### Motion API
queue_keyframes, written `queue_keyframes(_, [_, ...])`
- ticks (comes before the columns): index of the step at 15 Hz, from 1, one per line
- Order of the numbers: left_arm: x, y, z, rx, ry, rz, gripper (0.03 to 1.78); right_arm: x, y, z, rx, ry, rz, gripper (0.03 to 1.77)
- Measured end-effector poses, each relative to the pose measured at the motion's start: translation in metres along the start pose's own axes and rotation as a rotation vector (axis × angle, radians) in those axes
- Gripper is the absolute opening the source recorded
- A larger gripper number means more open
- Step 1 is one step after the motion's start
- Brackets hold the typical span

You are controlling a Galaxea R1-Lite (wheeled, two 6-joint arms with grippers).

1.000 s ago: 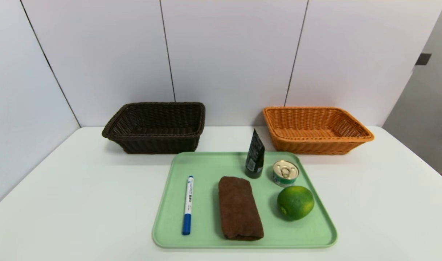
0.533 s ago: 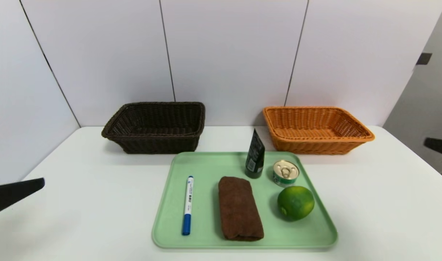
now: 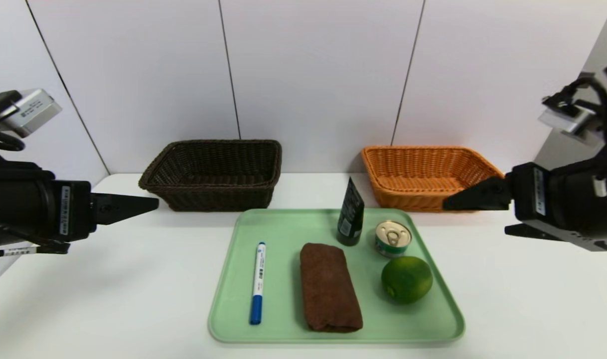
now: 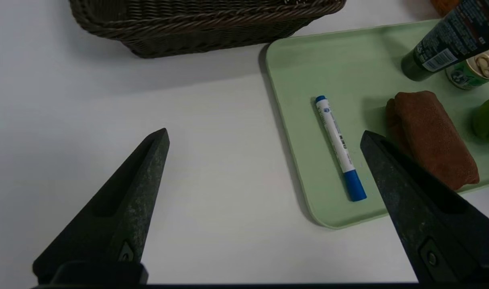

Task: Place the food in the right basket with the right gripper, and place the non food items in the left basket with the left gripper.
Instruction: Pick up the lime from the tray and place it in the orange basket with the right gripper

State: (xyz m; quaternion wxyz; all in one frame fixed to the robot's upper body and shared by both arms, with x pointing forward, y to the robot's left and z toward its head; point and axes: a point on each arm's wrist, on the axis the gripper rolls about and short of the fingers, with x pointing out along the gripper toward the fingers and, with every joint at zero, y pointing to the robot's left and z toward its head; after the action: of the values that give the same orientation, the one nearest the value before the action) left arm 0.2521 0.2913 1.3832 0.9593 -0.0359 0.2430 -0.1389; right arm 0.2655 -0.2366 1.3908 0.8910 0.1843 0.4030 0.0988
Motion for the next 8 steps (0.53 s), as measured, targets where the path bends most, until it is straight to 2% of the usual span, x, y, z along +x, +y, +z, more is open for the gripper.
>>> queue_keyframes(1, [0.006,-0.002,0.001,0.002,0.009,-0.01,1.69,0.01,0.007,-0.001,0.04,0.093,-0.047,1.71])
queue_keyframes(3, [0.017,-0.006,0.001,-0.005,0.037,-0.027,1.69,0.029,0.016,-0.007,0.067,0.256,-0.095,1.71])
queue_keyframes(6, [0.029,-0.016,0.001,-0.065,0.076,-0.068,1.69,0.056,0.025,-0.01,0.109,0.388,-0.109,1.71])
queue_keyframes(8, [0.034,-0.02,-0.001,-0.07,0.097,-0.08,1.69,0.075,0.029,-0.01,0.189,0.443,-0.16,1.71])
